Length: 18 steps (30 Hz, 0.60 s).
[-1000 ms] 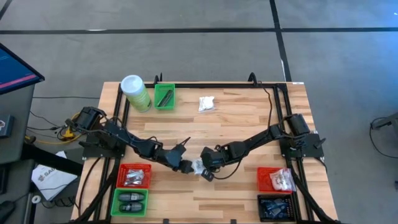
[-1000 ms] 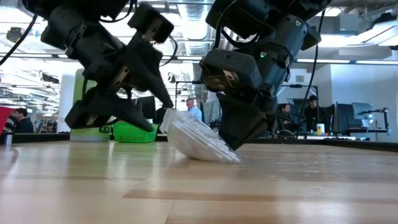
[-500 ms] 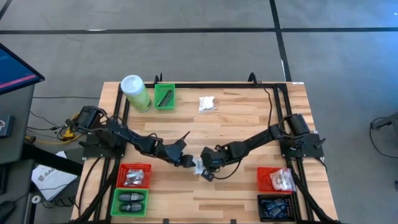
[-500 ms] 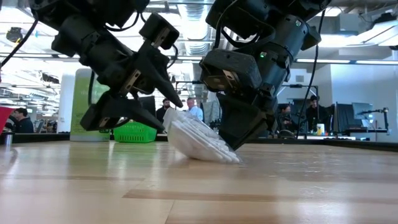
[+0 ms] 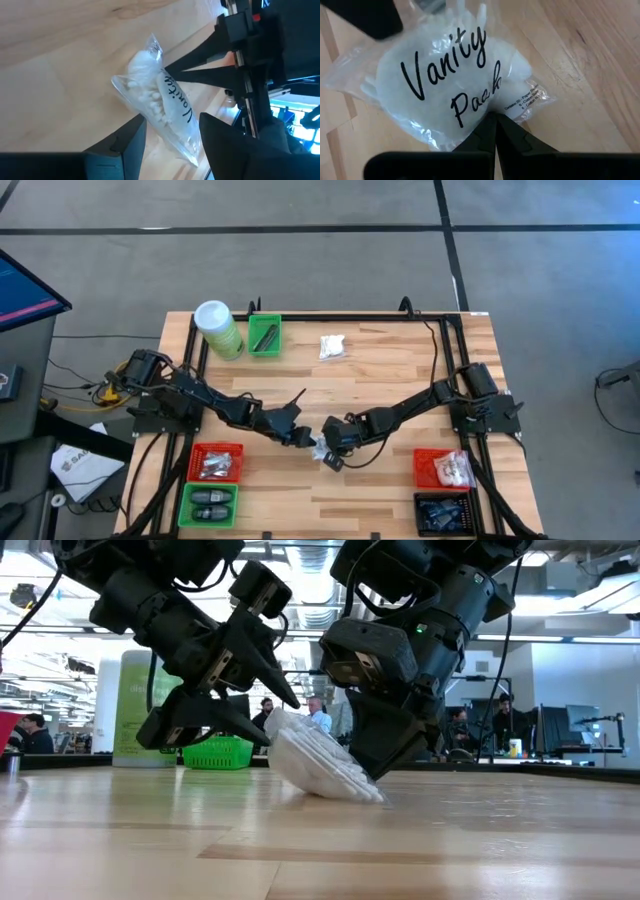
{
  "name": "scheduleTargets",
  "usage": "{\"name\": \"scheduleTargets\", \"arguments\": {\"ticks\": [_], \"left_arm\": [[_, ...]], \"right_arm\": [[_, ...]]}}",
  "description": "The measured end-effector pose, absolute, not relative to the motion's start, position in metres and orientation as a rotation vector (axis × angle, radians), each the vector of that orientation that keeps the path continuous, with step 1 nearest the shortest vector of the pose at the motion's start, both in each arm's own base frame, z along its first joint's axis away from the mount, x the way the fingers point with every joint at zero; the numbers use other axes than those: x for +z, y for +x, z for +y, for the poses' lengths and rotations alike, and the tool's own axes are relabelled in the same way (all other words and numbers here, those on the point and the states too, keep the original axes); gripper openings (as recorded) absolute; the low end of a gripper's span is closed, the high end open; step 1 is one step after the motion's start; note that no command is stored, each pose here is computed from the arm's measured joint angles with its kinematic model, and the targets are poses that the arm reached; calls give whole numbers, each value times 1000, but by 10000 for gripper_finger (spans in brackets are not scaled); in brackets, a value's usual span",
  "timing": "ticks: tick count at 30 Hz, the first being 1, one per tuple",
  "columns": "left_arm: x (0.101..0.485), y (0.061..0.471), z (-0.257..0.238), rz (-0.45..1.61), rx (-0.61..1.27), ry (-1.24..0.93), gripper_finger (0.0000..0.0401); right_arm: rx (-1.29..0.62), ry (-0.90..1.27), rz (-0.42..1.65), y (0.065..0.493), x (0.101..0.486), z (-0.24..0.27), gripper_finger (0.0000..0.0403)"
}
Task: Pick & Place Travel size toiletries
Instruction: Put the cotton pack into the right red bin
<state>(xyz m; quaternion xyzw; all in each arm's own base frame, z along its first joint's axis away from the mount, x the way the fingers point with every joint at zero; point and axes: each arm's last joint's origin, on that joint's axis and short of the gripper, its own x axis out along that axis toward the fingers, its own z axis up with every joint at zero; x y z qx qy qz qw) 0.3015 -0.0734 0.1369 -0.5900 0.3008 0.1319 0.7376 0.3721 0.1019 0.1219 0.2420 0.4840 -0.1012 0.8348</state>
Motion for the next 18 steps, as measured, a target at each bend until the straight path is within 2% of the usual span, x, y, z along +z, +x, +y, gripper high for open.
{"name": "scheduleTargets", "arguments": {"ticks": [10,18], "left_arm": [[108,312,-88,669,218,-1371,177],[106,314,-89,655,210,-1386,177]], "right_arm": [[-222,526,1020,372,122,102,0],[-226,528,1020,372,122,102,0]]}}
